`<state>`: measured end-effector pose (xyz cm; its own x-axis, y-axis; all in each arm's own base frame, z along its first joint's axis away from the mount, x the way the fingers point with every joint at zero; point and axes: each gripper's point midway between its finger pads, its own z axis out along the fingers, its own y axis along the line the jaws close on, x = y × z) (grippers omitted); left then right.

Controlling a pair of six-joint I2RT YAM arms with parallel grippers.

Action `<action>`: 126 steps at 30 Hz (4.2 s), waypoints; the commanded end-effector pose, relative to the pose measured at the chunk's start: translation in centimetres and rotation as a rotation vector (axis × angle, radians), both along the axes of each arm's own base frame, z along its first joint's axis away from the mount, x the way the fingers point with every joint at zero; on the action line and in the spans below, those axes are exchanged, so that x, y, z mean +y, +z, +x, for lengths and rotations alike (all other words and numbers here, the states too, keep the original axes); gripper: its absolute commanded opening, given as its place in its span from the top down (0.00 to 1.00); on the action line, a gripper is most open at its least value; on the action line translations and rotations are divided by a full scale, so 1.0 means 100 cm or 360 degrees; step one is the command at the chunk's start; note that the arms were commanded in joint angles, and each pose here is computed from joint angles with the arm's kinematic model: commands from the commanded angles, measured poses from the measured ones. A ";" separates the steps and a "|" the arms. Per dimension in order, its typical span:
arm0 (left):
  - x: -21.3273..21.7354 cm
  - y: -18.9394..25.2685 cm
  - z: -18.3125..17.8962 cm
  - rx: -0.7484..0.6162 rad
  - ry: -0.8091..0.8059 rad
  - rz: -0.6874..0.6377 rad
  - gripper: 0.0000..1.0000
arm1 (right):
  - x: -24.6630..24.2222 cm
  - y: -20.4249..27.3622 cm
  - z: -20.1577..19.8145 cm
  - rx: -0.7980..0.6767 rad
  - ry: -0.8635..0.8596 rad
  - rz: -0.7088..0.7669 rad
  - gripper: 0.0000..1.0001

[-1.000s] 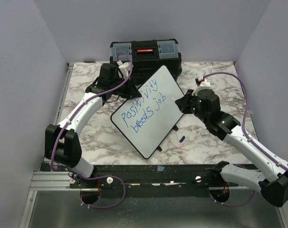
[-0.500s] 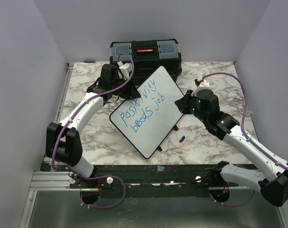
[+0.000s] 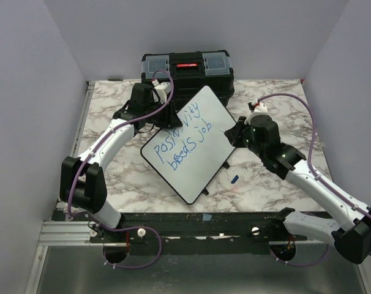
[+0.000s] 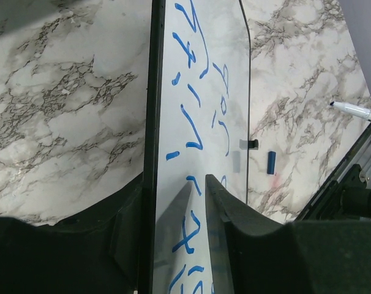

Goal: Write a sentence on the whiteboard
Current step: Put down the whiteboard on the whiteboard stand, then pick up the pen cap from the center of the board.

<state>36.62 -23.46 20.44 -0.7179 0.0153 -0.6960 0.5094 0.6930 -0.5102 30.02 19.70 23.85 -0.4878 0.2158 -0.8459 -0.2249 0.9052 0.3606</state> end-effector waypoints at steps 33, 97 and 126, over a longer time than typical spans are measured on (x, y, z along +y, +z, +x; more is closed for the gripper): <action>0.006 0.030 0.022 -0.0129 0.0038 0.0062 0.39 | 0.000 -0.012 0.001 0.0016 0.0011 -0.0055 0.99; -0.180 -0.059 -0.160 -0.0051 -0.0587 0.0380 0.46 | -0.089 0.121 -0.006 -0.0394 -0.0580 -0.0072 0.99; -0.239 -0.164 -0.151 -0.0086 -0.0634 0.0884 0.54 | -0.104 0.183 -0.017 -0.0647 -0.0649 0.0131 0.99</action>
